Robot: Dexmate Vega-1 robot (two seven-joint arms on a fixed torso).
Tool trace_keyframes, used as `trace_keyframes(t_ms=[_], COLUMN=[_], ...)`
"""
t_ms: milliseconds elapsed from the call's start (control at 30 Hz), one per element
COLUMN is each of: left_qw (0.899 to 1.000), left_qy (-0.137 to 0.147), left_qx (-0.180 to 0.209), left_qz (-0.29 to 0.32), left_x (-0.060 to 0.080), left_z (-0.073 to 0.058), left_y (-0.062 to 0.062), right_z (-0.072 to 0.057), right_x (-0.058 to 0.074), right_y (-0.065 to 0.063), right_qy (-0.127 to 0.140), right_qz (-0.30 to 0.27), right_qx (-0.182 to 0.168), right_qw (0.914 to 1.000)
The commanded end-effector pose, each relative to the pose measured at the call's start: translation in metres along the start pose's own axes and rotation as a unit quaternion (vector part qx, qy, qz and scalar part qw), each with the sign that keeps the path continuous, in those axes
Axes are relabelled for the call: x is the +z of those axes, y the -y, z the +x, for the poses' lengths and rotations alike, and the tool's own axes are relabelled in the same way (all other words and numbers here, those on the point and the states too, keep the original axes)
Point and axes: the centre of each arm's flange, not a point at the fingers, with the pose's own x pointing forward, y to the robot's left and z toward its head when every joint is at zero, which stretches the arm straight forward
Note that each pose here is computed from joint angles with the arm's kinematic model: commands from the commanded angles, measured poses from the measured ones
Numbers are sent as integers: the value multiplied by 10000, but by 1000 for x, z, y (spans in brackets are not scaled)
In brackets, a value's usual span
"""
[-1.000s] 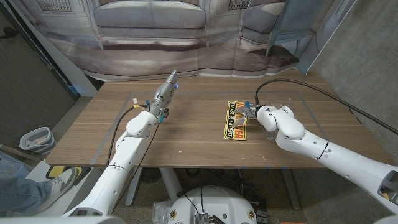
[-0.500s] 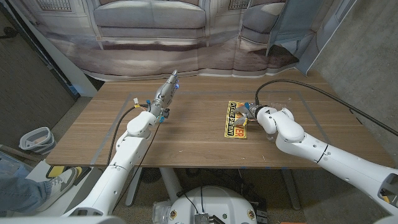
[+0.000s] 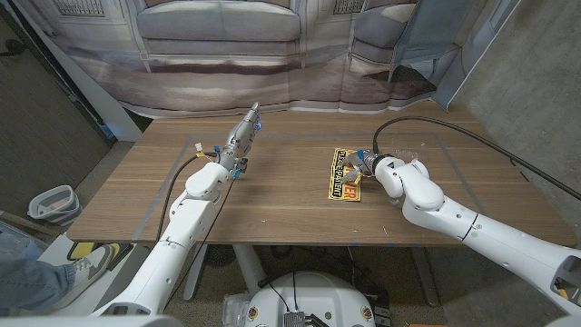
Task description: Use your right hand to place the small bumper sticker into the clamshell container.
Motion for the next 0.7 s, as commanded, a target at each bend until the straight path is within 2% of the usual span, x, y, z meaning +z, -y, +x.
trace_keyframes(t_ms=[33,700], left_qw=[10000,10000], left_qy=[-12,-32], left_qx=[-2,-21], left_qz=[6,40], left_x=[0,3], left_z=[1,3], left_y=[2,4], right_z=[-2,-9], right_x=[-1,-2], right_y=[0,1], right_qy=[26,193], right_qz=[6,180], right_qx=[-205,-809], right_qw=[9998,9964])
